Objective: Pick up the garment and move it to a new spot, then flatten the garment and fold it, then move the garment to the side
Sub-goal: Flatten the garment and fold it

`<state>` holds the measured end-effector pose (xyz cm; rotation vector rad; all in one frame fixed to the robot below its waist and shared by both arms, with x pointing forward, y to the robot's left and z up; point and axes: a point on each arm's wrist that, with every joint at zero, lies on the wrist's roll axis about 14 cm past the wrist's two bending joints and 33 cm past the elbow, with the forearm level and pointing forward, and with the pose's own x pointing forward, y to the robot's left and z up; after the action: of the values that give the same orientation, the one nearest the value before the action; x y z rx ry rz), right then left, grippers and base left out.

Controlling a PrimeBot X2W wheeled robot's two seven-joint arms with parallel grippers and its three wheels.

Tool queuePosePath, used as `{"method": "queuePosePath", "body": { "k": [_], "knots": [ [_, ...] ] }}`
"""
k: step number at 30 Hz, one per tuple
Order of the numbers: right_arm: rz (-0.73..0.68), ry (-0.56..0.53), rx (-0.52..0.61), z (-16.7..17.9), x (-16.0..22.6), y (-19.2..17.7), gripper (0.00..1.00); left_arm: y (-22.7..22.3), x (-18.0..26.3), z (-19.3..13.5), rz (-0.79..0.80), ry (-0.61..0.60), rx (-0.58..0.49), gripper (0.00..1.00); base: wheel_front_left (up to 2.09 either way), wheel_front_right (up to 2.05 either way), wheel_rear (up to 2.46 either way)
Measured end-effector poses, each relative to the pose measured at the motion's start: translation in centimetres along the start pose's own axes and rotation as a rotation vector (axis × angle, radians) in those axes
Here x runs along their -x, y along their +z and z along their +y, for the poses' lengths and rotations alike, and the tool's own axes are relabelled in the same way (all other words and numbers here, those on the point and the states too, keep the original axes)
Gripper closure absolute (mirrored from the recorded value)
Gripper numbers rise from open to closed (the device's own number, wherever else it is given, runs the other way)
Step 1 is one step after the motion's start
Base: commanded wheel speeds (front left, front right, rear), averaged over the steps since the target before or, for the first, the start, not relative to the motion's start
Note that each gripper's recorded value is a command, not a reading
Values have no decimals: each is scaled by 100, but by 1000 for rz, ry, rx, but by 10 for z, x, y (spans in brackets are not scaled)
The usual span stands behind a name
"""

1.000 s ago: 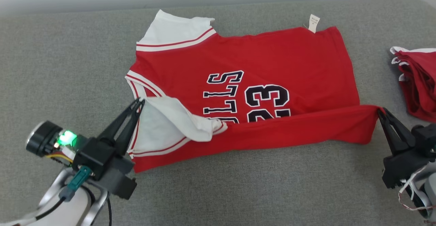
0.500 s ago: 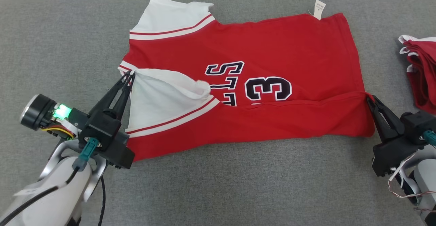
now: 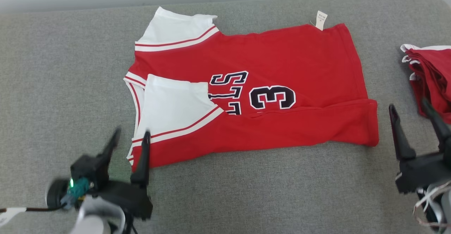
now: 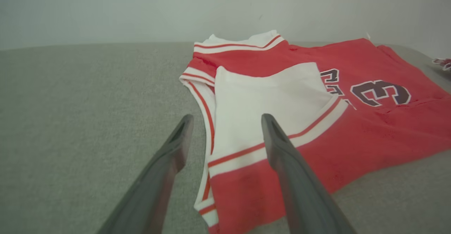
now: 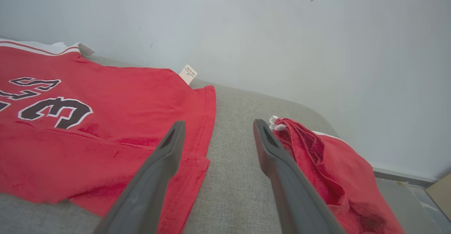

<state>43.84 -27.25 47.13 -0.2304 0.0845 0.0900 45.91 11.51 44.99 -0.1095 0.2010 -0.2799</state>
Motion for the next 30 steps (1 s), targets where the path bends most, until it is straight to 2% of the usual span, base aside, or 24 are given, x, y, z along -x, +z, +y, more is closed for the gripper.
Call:
{"method": "queuePosePath", "body": {
  "k": [2,11,12,13,14,16,17,18,30],
  "knots": [
    [11,-9,-17,3,9,-6,0,-19,12,-1,79,30,88,0,0,0,0],
    [57,-27,-63,14,28,-23,0,-51,31,-4,224,96,236,0,0,0,0],
    [60,-28,-65,14,29,-24,0,-51,31,-3,225,97,236,15,0,0,0],
    [60,-28,-65,14,29,-24,0,-51,31,-3,225,97,236,24,0,0,0],
    [69,-25,-72,16,30,-27,0,-52,30,-2,231,98,231,47,0,0,0],
    [79,-22,-82,18,31,-30,0,-53,30,-1,232,101,234,64,0,0,0],
    [90,-17,-93,21,33,-34,0,-52,29,0,229,103,233,91,0,0,0],
    [115,-11,-113,24,35,-41,0,-52,28,1,227,97,230,100,0,0,0],
    [261,36,-231,46,29,-83,0,-49,30,8,207,102,216,100,0,0,0]
  ]
}}
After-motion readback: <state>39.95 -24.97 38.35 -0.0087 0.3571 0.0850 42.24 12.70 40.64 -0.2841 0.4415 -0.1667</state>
